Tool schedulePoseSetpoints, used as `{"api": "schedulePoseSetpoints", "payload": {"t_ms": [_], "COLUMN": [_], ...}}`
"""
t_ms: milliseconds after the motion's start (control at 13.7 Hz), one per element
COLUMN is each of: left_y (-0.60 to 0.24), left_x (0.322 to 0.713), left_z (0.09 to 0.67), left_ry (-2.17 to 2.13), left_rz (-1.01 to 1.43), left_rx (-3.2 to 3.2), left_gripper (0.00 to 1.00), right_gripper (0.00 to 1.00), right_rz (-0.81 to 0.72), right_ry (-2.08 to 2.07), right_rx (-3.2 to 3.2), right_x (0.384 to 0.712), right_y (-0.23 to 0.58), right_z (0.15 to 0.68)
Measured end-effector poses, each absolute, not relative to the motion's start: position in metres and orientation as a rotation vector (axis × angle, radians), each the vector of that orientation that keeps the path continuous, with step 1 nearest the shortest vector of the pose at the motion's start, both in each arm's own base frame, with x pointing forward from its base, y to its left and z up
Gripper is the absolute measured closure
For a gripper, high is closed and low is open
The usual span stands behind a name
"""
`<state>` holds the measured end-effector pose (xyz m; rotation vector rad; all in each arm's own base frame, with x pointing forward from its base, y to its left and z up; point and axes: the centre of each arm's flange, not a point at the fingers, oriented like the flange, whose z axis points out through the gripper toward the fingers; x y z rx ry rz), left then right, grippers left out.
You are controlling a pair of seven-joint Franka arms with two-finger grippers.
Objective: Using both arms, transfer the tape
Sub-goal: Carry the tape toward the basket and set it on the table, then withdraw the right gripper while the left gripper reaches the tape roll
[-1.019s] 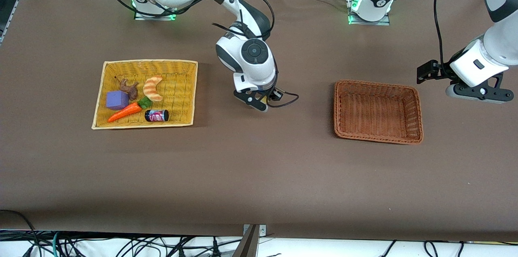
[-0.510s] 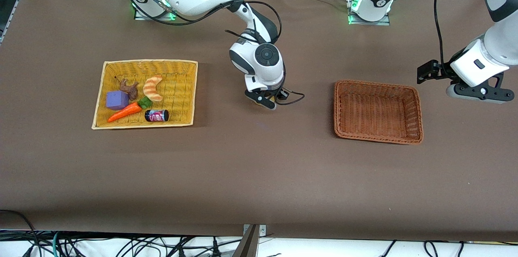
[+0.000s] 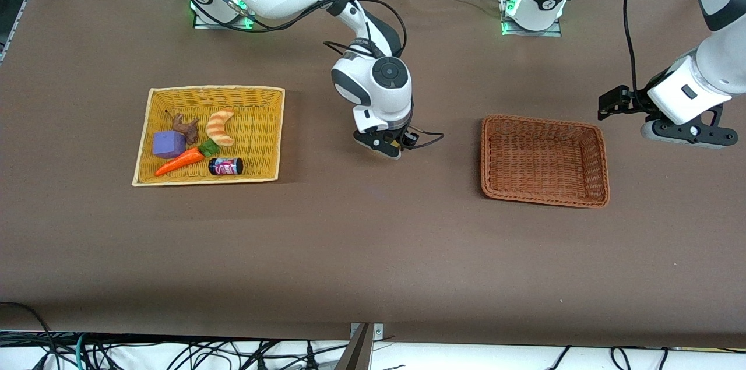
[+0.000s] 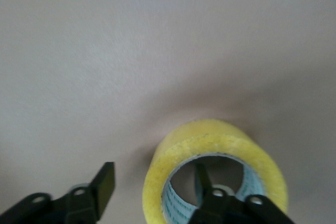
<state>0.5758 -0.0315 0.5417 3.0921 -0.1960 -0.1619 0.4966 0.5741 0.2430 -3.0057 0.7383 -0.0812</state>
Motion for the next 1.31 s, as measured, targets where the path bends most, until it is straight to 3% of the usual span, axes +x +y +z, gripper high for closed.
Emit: {"api": "schedulePoseSetpoints", "payload": {"t_ms": [146,218,437,655,801,1092,1311], "left_y": [-0.040,-0.049,-0.112,-0.208,-0.269,-0.392,-0.421], "left_x": [0.576,0.576,0.572,0.562,0.552,0.517,0.510], "left_z": [0.538,0.535,0.521,0.492,0.471,0.387,0.325], "left_ry": [-0.194,-0.207,-0.293,-0.224,-0.156,-0.153,-0.234], "left_rz": [-0.183,-0.192,-0.243,-0.285,-0.278,-0.275,-0.278], "left_rx": [3.042,3.023,2.983,3.005,3.027,3.061,3.107], "left_gripper": [0.00,0.00,0.00,0.00,0.00,0.00,0.00], "right_gripper": [0.02,0.00,0.00,0.00,0.00,0.00,0.00], "right_rz": [-0.104,-0.118,-0.169,-0.020,0.087,0.233,0.260], "right_ry": [0.642,0.536,0.236,0.022,-0.080,-0.235,-0.153], "right_rx": [-3.066,-3.108,-3.199,-3.221,-3.198,-3.165,-3.171], "right_x": [0.506,0.514,0.567,0.631,0.657,0.672,0.664], "right_y": [0.571,0.564,0.491,0.350,0.252,0.078,0.014], "right_z": [0.287,0.312,0.402,0.469,0.499,0.529,0.549]}}
